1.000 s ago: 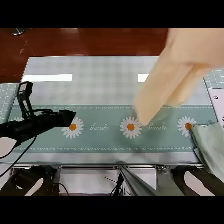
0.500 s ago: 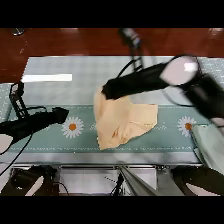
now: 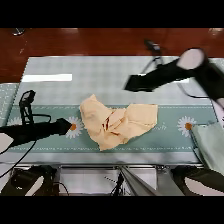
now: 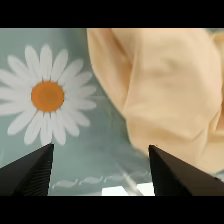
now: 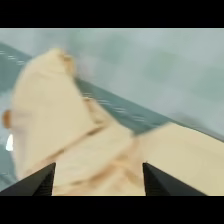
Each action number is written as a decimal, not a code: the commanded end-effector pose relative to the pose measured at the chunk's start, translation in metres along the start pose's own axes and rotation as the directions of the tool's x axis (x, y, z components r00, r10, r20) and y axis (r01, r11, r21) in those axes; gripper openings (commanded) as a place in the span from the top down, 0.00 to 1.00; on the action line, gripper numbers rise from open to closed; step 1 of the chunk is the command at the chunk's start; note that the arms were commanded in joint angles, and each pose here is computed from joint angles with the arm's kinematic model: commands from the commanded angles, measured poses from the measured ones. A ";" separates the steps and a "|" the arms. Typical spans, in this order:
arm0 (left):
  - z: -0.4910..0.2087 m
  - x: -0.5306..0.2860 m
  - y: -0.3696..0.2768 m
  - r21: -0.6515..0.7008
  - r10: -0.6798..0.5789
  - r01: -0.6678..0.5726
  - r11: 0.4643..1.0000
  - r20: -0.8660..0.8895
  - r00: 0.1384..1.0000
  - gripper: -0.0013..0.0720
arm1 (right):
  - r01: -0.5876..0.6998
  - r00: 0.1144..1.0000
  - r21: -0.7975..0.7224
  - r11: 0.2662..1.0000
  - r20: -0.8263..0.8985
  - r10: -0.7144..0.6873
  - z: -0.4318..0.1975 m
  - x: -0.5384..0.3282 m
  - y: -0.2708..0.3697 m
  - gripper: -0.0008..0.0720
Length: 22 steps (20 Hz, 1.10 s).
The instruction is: Fold the shirts.
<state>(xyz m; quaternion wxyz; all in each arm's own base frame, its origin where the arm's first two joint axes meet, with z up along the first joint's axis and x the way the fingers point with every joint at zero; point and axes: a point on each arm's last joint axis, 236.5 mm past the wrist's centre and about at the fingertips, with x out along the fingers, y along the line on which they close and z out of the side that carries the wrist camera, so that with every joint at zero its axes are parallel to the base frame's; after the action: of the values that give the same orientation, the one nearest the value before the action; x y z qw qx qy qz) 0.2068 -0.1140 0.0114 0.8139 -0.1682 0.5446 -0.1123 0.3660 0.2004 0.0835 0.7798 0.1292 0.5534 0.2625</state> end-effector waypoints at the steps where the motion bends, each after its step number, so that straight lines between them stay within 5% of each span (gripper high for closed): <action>1: -0.018 0.012 0.003 0.002 0.002 -0.002 1.000 -0.087 0.996 0.02 | 0.291 0.954 0.249 0.924 -0.001 -0.300 -0.051 -0.079 -0.136 0.14; 4: 0.004 0.051 -0.009 -0.024 -0.079 0.078 0.997 -0.046 0.996 0.03 | 0.196 0.976 0.415 0.888 0.008 -0.219 -0.130 -0.055 -0.150 0.14; 9: 0.020 0.103 -0.024 0.046 -0.169 0.174 0.984 -0.091 0.981 0.03 | 0.004 0.994 0.446 0.895 -0.096 0.043 -0.222 -0.001 -0.085 0.14; 14: 0.016 0.127 -0.042 0.020 -0.261 0.268 0.963 -0.164 0.951 0.03 | 0.014 0.987 0.395 0.918 -0.150 0.050 -0.244 0.032 -0.061 0.14; 15: 0.019 0.127 -0.051 0.022 -0.300 0.307 0.952 -0.148 0.942 0.09 | 0.014 0.993 0.391 0.920 -0.111 0.032 -0.236 0.038 -0.060 0.14; 16: 0.022 0.127 -0.057 0.036 -0.329 0.337 0.941 -0.136 0.934 0.59 | 0.016 0.997 0.395 0.919 -0.078 0.016 -0.227 0.046 -0.059 0.14; 17: 0.025 0.126 -0.060 0.052 -0.345 0.353 0.934 -0.127 0.930 0.94 | 0.010 0.998 0.411 0.912 -0.066 0.019 -0.223 0.054 -0.056 0.14; 22: 0.019 0.123 -0.066 0.049 -0.369 0.380 0.923 -0.152 0.917 0.95 | -0.054 0.984 0.450 0.891 -0.126 0.123 -0.232 0.095 -0.025 0.14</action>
<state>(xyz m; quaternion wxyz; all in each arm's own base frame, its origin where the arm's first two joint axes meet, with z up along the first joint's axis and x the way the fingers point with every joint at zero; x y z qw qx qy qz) 0.2740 -0.2100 -0.0639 0.7508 -0.2232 0.5550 -0.2802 0.1726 0.1881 -0.0782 0.6754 0.2858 0.6584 0.1693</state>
